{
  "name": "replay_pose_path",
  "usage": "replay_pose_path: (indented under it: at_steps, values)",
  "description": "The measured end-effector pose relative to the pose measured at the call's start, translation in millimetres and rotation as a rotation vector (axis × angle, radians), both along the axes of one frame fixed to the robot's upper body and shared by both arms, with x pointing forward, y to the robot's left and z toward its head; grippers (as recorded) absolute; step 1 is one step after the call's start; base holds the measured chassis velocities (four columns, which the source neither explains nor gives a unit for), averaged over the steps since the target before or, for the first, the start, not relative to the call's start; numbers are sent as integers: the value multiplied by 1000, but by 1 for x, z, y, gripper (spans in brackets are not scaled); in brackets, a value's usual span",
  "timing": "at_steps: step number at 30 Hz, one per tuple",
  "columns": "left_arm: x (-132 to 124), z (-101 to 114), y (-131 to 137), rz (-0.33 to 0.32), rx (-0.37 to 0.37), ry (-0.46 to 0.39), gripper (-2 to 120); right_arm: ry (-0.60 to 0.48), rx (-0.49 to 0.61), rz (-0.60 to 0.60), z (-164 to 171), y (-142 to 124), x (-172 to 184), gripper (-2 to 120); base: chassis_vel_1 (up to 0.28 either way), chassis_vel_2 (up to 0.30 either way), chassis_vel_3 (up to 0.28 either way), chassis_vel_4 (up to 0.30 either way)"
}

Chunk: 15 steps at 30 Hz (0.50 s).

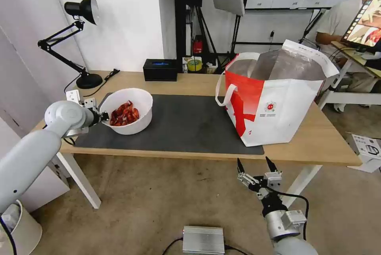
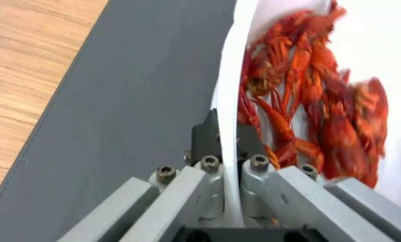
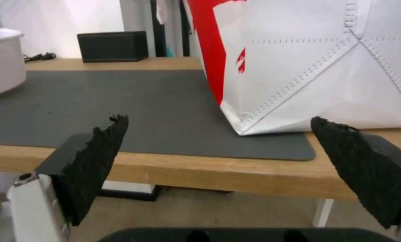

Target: Pick up the trash from the table and place it into the takeout bag.

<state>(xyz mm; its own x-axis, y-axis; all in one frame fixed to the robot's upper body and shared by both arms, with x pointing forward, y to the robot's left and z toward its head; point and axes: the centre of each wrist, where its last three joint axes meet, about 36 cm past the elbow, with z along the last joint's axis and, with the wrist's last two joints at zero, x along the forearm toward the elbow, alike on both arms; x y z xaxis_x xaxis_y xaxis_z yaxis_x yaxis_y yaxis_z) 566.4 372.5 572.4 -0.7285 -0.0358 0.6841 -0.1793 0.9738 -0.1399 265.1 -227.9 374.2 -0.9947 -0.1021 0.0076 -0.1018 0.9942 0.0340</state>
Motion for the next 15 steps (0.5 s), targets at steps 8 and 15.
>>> replay_pose_path:
  at_steps: [8,15]
  values:
    - [-5,39,-14,-27,-33,-83,0,0,0,0,0,0,0,100,0,0,0,0]
    - [1,99,-49,-96,-70,-185,0,0,0,0,0,0,0,100,0,0,0,0]
